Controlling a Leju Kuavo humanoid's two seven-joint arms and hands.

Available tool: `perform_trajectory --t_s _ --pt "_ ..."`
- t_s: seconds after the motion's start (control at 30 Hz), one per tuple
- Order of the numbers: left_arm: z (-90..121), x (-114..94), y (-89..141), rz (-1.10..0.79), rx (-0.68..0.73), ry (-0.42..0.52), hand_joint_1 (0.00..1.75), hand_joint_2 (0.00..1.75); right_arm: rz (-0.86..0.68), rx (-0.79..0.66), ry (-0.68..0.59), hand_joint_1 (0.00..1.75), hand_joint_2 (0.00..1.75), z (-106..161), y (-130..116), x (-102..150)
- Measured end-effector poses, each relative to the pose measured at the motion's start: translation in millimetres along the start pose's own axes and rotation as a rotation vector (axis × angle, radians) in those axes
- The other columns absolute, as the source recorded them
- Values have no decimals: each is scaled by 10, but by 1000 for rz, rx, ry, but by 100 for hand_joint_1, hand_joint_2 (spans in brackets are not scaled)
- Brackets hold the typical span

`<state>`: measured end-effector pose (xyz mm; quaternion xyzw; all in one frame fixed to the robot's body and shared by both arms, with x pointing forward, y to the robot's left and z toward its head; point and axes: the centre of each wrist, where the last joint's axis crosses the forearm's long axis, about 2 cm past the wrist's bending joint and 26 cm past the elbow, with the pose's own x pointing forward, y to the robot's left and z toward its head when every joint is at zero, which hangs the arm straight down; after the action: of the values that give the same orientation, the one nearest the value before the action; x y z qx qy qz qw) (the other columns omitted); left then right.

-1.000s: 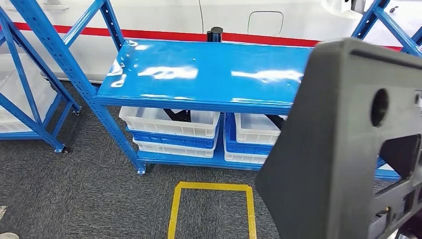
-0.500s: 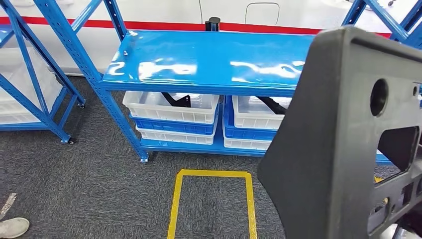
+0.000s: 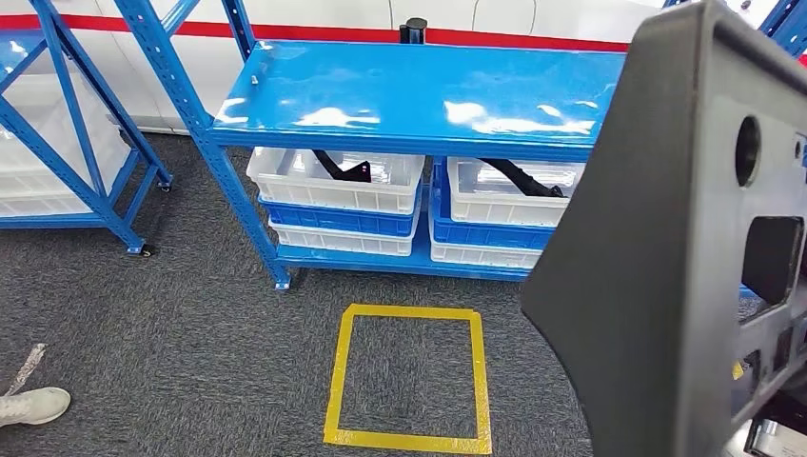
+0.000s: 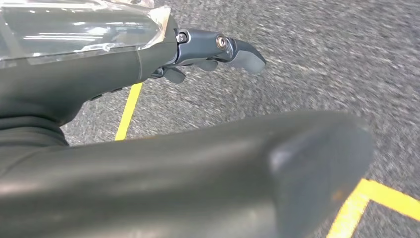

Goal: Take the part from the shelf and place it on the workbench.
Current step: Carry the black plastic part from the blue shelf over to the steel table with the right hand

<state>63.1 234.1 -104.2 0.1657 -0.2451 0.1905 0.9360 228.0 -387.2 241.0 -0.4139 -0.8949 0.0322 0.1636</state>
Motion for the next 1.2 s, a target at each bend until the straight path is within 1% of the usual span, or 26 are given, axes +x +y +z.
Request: perform_trajectory --t_s 0.3,0.57,0.93,1.2 --pt "-2 4 0 -2 -2 -2 0 0 -6 12 32 175 175 50 5 -53" --pt "-6 5 7 -6 1 -3 0 0 -17 16 47 175 175 38 31 -93" --pt "-25 33 18 -30 -18 -20 0 0 13 11 65 175 175 67 50 -76" --pt "-41 73 6 -51 -38 -35 0 0 34 11 84 175 175 152 -54 -73"
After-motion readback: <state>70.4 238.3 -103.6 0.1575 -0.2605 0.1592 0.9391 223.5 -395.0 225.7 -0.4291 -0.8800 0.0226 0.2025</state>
